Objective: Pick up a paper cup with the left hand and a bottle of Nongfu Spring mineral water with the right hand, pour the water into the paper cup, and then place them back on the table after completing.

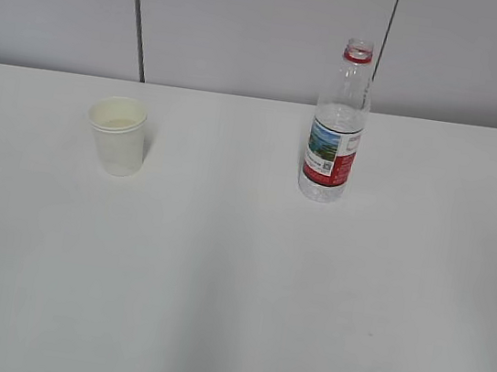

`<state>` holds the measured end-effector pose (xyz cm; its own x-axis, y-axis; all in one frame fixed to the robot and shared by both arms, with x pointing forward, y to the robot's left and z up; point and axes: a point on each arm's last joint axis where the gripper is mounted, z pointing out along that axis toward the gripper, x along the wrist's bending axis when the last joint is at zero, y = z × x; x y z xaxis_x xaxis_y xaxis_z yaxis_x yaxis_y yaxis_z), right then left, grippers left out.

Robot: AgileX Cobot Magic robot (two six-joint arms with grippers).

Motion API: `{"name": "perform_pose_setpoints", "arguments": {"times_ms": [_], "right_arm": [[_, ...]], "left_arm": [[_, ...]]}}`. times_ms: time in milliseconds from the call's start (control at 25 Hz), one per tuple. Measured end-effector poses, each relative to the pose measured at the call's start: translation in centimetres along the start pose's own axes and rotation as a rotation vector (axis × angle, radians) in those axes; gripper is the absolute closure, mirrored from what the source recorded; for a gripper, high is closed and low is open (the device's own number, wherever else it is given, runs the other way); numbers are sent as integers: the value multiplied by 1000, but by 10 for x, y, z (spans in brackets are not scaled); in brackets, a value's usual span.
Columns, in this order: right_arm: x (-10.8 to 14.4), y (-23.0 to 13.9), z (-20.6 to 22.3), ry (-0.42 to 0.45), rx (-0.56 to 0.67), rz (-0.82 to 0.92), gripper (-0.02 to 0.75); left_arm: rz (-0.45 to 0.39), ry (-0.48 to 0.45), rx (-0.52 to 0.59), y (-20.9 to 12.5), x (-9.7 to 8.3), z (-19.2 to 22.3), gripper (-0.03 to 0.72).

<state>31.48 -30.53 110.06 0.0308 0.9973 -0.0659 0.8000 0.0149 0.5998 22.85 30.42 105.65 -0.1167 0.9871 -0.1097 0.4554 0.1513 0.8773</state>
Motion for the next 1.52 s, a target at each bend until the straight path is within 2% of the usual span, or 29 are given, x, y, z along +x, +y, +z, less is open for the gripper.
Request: {"name": "perform_pose_setpoints", "arguments": {"times_ms": [440, 720, 960, 1280, 1520], "right_arm": [[2, -56, 2, -3, -236, 7, 151], [1, -75, -6, -16, -434, 5, 151], [1, -88, -17, -25, -547, 7, 151], [0, -93, -29, -27, -524, -6, 151], [1, -100, -24, -13, -436, -4, 152]], "left_arm": [[0, 0, 0, 0, 0, 0, 450], [0, 0, 0, 0, 0, 0, 450], [0, 0, 0, 0, 0, 0, 450], [-1, -1, 0, 0, 0, 0, 450], [-1, -1, 0, 0, 0, 0, 450]]}}
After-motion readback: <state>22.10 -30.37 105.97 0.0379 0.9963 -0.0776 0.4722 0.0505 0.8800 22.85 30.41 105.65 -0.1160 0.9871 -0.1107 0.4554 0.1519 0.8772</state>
